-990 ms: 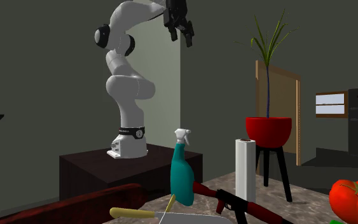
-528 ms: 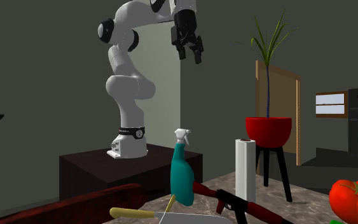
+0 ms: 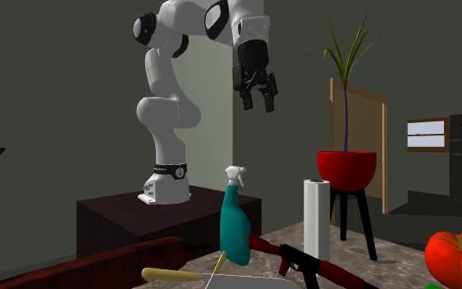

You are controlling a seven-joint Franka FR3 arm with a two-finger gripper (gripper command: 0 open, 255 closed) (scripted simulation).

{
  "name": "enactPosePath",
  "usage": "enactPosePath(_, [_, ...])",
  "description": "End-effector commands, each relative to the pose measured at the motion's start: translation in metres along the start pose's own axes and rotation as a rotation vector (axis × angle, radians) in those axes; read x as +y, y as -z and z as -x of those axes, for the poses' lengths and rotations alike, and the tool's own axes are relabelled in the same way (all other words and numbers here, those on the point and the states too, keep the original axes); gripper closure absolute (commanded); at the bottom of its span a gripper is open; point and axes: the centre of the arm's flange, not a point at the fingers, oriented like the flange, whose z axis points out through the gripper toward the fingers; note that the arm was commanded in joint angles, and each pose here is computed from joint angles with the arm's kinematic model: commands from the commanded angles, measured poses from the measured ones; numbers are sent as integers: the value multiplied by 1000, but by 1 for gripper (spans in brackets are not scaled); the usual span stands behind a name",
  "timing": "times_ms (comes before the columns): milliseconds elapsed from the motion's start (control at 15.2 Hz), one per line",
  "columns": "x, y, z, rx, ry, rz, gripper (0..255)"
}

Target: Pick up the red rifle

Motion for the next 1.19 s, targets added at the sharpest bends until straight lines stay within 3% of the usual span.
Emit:
enactPosePath(0, [4, -25, -11, -1, -13, 4, 0])
enactPosePath(1122, [47, -229, -95, -29, -121, 38, 0])
